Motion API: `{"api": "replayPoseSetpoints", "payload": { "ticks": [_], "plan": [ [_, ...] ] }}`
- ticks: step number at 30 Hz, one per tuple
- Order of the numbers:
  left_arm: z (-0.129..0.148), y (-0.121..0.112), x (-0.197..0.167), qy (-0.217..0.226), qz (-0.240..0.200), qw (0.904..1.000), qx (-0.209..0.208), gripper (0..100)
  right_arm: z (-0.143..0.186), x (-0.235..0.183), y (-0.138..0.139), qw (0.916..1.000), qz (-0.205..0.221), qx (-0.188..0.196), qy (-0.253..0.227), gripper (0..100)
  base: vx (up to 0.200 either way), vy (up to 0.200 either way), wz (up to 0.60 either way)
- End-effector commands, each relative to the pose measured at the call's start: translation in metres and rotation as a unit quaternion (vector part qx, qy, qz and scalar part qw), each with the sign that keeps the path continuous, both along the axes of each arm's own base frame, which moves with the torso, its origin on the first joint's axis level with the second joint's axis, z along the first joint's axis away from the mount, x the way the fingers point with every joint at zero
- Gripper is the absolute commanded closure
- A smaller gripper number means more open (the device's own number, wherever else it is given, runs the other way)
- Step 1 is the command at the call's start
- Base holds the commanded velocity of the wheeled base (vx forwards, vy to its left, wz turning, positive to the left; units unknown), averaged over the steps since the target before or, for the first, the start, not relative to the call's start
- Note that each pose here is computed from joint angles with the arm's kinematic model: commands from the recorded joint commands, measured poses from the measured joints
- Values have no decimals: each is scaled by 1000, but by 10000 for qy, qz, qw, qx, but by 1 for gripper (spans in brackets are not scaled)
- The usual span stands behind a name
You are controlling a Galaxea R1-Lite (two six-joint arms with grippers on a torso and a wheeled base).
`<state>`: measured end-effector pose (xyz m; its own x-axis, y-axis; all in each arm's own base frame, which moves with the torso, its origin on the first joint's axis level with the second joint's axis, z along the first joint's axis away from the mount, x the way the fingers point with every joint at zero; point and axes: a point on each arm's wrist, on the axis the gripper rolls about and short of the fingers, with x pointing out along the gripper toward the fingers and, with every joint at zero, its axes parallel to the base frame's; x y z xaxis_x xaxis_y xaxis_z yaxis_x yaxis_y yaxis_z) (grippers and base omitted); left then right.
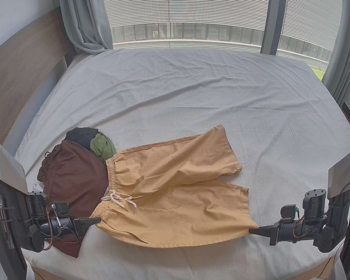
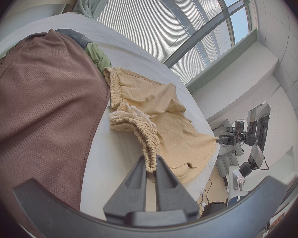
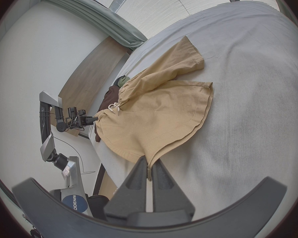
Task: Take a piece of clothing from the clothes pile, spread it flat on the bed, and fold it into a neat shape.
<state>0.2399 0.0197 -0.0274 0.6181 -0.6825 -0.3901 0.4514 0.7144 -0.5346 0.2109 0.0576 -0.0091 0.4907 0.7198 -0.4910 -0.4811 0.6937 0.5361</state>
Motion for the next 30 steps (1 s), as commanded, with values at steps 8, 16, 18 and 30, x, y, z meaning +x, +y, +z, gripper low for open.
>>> {"api": "replayPoseSetpoints", "payload": {
  "ticks": [8,16,18,30],
  "plan": [
    [8,0,11,-197,54,9998,-66,100,16,11,4,9991,-154,269,-282,100,0,0,0],
    [13,1,16,-237,166,9995,-130,100,25,21,6,9974,-335,415,-476,100,0,0,0],
    [14,1,18,-268,202,9993,-139,100,31,26,6,9960,-434,491,-609,100,0,0,0],
    [29,-8,21,-176,276,9984,-471,100,57,45,10,9881,-668,860,-1083,100,0,0,0]
  ]
}}
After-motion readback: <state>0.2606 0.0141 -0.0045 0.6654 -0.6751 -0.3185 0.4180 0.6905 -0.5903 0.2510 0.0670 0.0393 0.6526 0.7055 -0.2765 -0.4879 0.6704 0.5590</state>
